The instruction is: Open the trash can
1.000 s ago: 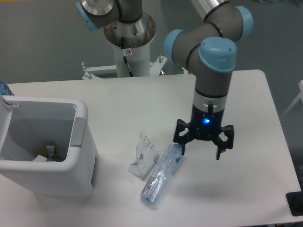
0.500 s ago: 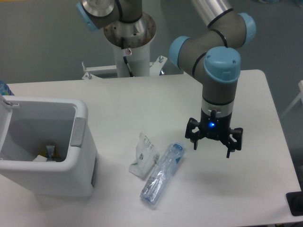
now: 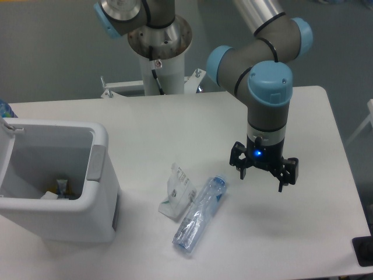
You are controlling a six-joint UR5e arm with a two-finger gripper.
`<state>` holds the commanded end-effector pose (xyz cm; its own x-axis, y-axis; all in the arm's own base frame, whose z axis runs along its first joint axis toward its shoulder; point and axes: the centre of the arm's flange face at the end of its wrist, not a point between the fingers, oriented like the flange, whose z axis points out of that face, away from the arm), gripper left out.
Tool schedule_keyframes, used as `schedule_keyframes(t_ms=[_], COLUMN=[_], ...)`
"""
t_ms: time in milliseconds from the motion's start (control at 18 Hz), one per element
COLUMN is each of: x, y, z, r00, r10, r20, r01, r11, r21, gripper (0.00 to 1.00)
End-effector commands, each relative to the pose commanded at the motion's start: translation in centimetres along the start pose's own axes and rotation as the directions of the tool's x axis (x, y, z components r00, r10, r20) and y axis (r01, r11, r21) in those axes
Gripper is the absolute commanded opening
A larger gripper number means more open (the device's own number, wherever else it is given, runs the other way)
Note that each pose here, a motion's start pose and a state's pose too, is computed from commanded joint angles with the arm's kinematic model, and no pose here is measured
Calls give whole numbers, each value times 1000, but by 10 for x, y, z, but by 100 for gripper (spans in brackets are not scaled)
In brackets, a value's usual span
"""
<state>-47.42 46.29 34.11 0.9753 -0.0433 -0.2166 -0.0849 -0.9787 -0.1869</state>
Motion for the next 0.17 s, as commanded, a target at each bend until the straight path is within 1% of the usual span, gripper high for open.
schedule_keyframes(t_ms=[167], x=[2], y=[1], z=[2], r00=[1000], r10=[3], r20=[1], r01=[-3], r11=[1000], r21=[-14], gripper=[100])
